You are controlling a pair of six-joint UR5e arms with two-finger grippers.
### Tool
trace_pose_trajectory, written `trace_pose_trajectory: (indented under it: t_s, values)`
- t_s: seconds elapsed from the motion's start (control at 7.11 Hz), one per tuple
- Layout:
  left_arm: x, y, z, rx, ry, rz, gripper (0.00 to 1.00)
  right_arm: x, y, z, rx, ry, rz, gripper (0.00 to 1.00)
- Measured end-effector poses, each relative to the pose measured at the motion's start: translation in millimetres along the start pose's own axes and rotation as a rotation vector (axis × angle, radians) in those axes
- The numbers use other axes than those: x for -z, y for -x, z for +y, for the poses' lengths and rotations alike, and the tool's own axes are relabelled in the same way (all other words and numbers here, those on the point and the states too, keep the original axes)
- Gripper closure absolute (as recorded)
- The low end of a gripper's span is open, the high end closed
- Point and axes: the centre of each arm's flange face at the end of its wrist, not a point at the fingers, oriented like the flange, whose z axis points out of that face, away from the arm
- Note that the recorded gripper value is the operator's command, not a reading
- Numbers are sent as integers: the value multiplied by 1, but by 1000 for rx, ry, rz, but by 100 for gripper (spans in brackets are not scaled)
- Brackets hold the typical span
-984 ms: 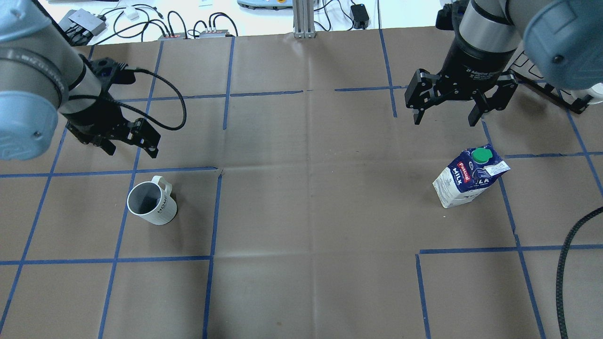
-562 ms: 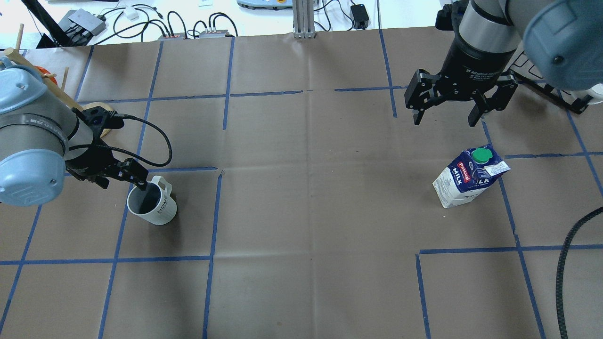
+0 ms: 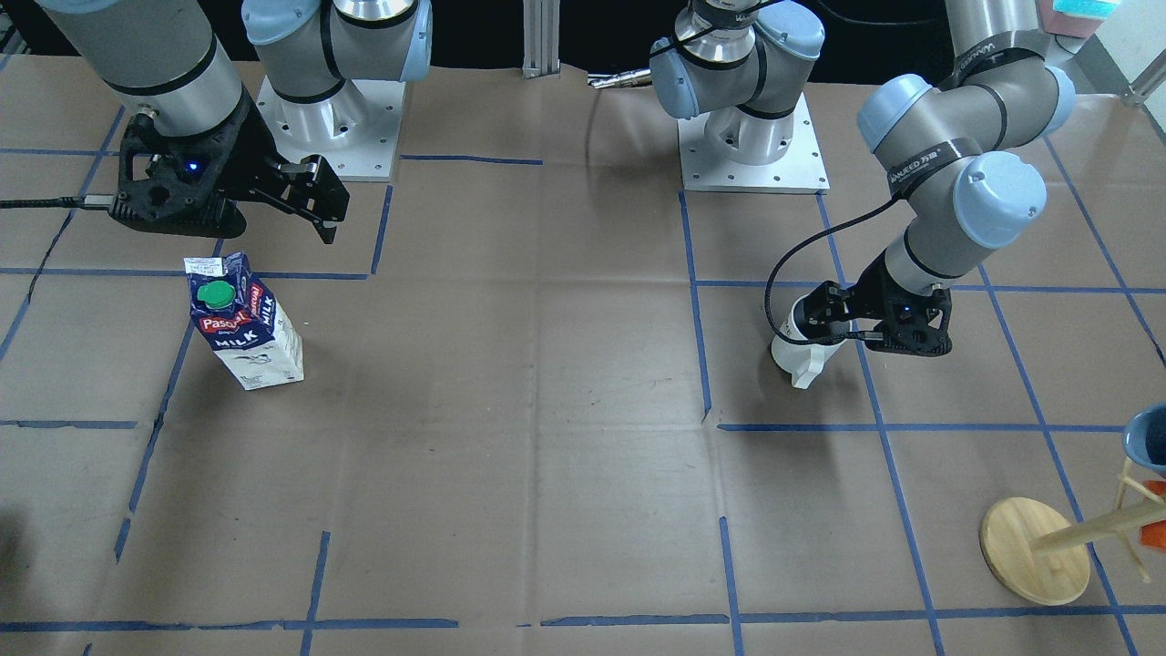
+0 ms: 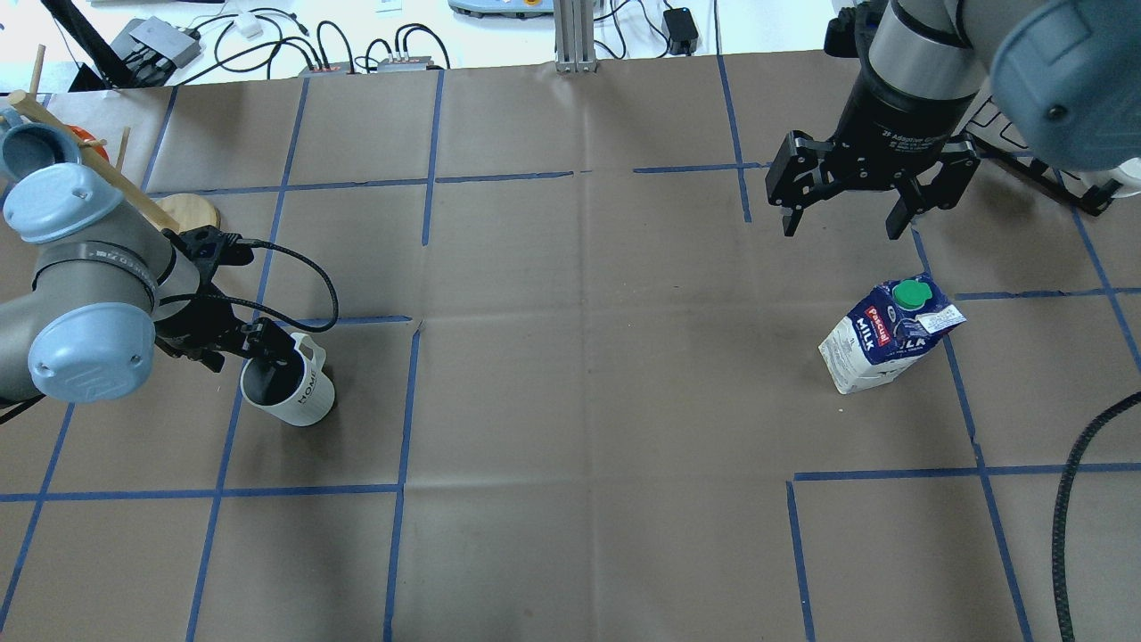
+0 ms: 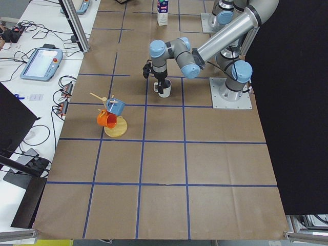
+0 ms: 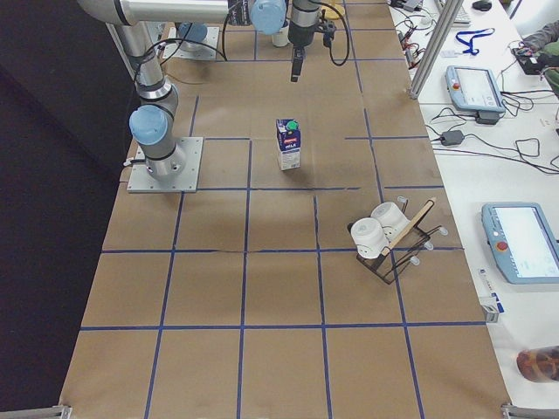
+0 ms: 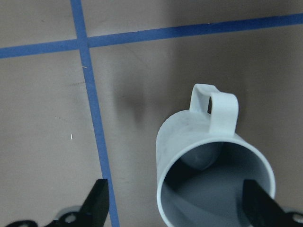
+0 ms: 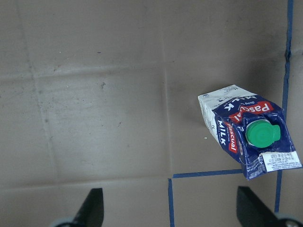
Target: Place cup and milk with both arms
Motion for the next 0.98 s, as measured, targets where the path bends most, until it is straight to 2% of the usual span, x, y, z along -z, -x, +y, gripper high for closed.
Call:
trace_pose_trajectory:
  t_s: [0.14,0.28,0.7,0.98]
  values:
    - [-4,1,-1,4,4,2,87,0,0,0,0,0,0,0]
    - [-7,1,-2,13,12,3,100,0,0,0,-1,0,0,0]
    - [-7,2,-2,40,14,6,100,0,0,0,-1,1,0,0]
    - [17,-5,-19,61,-47,-9,100,0,0,0,0,1,1,0]
